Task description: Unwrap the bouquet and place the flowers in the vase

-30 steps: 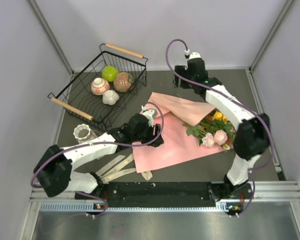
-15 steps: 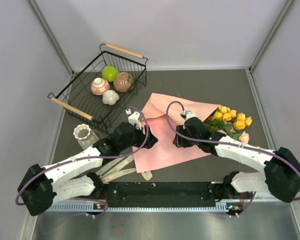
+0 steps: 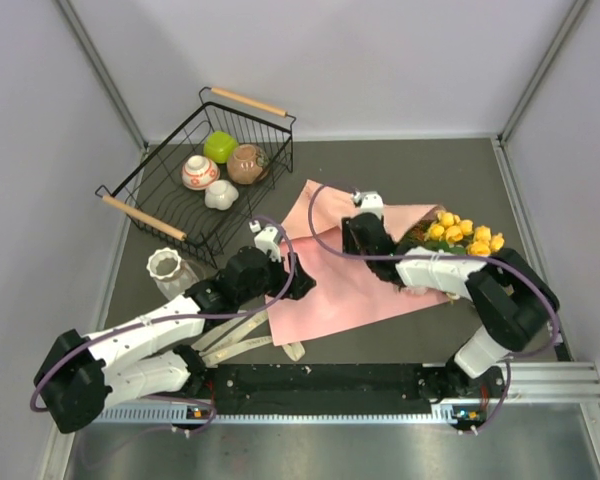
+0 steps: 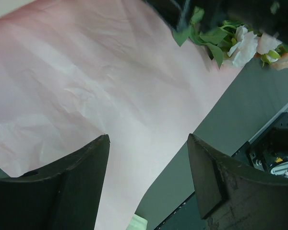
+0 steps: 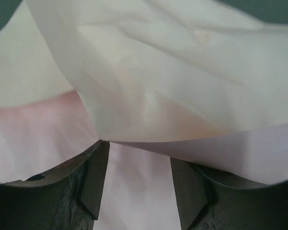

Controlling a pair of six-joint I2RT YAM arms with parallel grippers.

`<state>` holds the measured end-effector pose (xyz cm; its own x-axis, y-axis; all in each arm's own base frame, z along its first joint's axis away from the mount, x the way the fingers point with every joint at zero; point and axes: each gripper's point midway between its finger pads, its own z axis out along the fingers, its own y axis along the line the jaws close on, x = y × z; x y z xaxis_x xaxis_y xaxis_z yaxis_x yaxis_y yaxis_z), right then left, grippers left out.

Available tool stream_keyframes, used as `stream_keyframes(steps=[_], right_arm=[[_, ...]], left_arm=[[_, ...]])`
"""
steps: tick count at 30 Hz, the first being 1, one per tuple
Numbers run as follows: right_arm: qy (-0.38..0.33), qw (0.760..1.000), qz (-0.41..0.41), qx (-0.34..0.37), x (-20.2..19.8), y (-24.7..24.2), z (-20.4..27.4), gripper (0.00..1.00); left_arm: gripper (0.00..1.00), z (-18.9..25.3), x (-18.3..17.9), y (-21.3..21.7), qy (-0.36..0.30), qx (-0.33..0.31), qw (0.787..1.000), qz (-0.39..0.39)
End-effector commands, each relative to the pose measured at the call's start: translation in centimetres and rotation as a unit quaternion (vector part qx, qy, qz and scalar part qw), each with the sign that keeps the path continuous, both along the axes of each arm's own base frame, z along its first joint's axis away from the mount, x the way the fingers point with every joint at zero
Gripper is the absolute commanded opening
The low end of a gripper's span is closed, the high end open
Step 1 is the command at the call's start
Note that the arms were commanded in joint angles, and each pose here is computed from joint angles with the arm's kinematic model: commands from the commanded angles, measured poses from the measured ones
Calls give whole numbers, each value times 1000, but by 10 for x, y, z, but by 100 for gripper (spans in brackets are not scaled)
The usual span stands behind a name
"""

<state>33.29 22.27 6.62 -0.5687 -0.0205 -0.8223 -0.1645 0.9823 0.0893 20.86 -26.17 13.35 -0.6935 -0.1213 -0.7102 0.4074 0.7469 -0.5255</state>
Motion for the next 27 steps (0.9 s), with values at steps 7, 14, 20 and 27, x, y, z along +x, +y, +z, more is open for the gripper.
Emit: stream_keyframes(steps=[7, 14, 20, 27], right_arm=[[-149, 985, -72, -50, 152, -21, 71, 60], [-105, 989, -65, -76, 234, -36, 56, 80], [50, 999, -14, 5, 233, -16, 89, 84], [75, 989, -11, 125, 137, -16, 106, 86]], left_arm=[[72, 17, -2, 5, -20, -16, 1000, 2], [73, 18, -4, 6, -18, -10, 1000, -2], [80, 24, -2, 14, -31, -12, 999, 16], [83, 35, -3, 9, -36, -25, 999, 7]])
